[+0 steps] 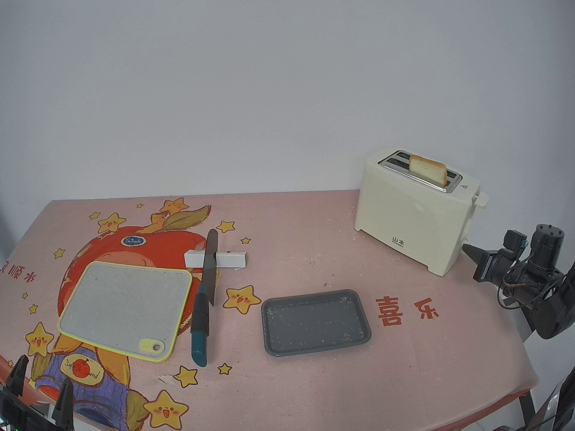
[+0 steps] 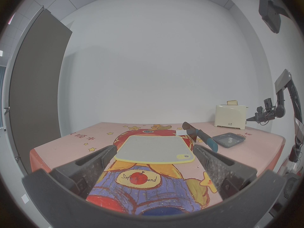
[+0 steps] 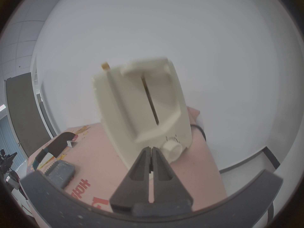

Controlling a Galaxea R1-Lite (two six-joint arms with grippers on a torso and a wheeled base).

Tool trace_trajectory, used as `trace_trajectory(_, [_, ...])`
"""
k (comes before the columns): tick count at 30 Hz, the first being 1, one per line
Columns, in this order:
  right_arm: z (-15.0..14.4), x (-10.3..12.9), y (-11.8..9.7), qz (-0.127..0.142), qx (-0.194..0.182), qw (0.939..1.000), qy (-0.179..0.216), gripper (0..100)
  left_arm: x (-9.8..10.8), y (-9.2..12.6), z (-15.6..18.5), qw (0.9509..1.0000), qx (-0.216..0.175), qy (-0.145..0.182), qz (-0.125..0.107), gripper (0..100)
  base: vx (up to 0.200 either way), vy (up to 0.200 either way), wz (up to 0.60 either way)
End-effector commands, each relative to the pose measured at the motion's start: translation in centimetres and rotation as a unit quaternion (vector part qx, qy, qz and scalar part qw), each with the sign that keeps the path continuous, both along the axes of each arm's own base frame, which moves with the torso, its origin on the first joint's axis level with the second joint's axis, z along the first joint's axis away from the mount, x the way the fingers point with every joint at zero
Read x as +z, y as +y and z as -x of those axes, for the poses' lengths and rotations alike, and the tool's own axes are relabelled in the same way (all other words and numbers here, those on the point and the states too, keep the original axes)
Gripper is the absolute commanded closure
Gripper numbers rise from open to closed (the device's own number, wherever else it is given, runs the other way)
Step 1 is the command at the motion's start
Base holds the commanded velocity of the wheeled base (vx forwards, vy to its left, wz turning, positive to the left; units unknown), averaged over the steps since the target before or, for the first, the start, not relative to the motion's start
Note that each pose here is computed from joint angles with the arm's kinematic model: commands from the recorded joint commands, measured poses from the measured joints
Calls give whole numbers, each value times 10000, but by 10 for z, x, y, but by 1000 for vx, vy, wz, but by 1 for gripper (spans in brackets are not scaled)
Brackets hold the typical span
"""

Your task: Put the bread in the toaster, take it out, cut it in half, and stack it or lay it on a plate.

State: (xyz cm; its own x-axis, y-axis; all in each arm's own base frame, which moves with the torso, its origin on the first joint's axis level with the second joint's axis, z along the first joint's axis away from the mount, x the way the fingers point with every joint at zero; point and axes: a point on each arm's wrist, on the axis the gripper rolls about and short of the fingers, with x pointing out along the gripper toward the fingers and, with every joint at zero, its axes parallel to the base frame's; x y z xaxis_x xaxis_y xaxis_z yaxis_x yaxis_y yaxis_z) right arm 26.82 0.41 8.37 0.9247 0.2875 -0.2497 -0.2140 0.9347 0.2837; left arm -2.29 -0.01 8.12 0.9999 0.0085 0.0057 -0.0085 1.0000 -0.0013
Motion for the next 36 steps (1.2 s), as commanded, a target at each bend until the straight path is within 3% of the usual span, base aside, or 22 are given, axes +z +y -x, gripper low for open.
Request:
trace_trajectory(1, [20, 40, 7, -13, 168, 9970, -753, 100, -5, 0, 0, 10000, 3, 21, 1, 0, 0, 0, 0])
trace_trajectory(5, [23, 61, 13, -28, 290, 9918, -1241, 100, -5, 0, 0, 10000, 3, 21, 1, 0, 0, 0, 0])
trace_trajectory(8, [20, 87, 12, -45, 233, 9807, -1941, 100, -5, 0, 0, 10000, 3, 21, 1, 0, 0, 0, 0])
trace_trajectory(12, [15, 99, 10, -34, 118, 9729, -2310, 100, -5, 0, 0, 10000, 3, 21, 1, 0, 0, 0, 0])
trace_trajectory(24, [-7, 70, -3, 68, -341, 9832, -1792, 100, -5, 0, 0, 10000, 3, 21, 1, 0, 0, 0, 0])
trace_trajectory(36, [-3, 46, -4, 90, -321, 9911, -1288, 100, -5, 0, 0, 10000, 3, 21, 1, 0, 0, 0, 0])
